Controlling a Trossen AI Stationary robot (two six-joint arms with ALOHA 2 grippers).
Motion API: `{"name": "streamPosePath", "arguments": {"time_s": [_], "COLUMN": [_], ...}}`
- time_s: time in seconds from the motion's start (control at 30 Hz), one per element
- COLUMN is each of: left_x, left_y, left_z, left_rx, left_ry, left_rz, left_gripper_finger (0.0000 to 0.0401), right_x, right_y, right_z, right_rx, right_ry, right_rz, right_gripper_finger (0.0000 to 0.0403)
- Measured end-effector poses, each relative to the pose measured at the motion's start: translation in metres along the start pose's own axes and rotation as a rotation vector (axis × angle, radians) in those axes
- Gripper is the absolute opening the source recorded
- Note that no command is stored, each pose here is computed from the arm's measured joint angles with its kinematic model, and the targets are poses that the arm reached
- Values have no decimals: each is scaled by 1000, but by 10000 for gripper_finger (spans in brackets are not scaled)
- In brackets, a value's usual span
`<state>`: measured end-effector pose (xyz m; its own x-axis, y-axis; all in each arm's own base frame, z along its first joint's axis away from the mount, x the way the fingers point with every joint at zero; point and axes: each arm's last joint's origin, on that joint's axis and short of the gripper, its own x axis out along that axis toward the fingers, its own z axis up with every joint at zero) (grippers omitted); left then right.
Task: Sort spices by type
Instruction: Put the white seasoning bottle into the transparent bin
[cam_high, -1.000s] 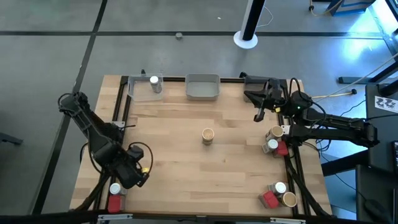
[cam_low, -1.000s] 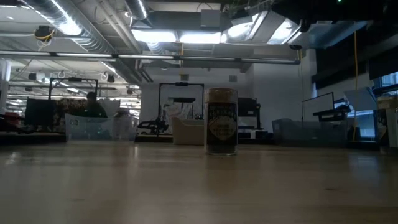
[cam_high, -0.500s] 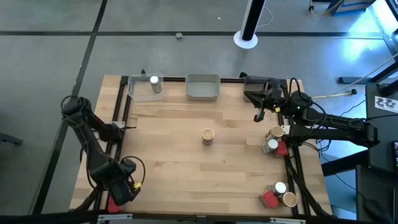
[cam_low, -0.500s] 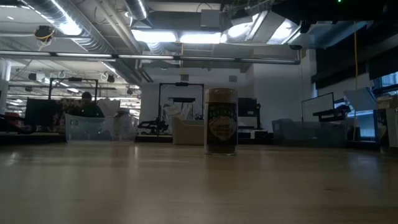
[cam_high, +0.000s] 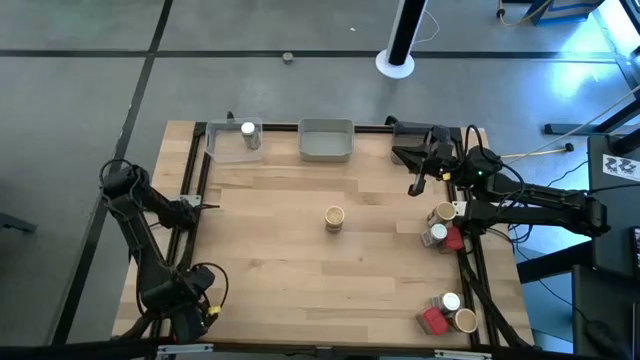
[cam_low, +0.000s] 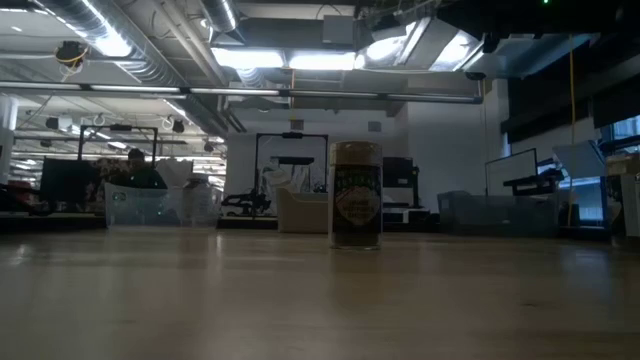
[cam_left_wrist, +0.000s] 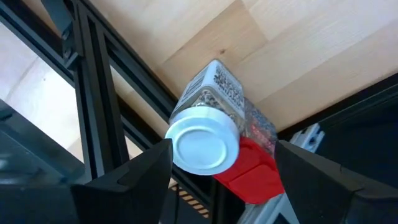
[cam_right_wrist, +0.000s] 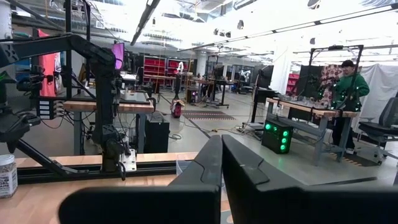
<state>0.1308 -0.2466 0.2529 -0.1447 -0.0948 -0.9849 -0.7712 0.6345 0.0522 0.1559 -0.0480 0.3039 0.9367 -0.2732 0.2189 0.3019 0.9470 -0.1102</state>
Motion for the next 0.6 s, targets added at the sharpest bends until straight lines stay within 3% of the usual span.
{"name": "streamPosePath", "arguments": {"time_s": [0.6], "left_x": [29], "left_y": [-5], "left_z": [-19], "left_rx": [430], "left_ry": [-34], "left_rz": [106], "left_gripper_finger": [265], "right_x": [0], "right_y": [0], "right_z": [0], "right_rx": [0], "right_ry": [0], "right_rz": [0], "right_gripper_finger": [12]}}
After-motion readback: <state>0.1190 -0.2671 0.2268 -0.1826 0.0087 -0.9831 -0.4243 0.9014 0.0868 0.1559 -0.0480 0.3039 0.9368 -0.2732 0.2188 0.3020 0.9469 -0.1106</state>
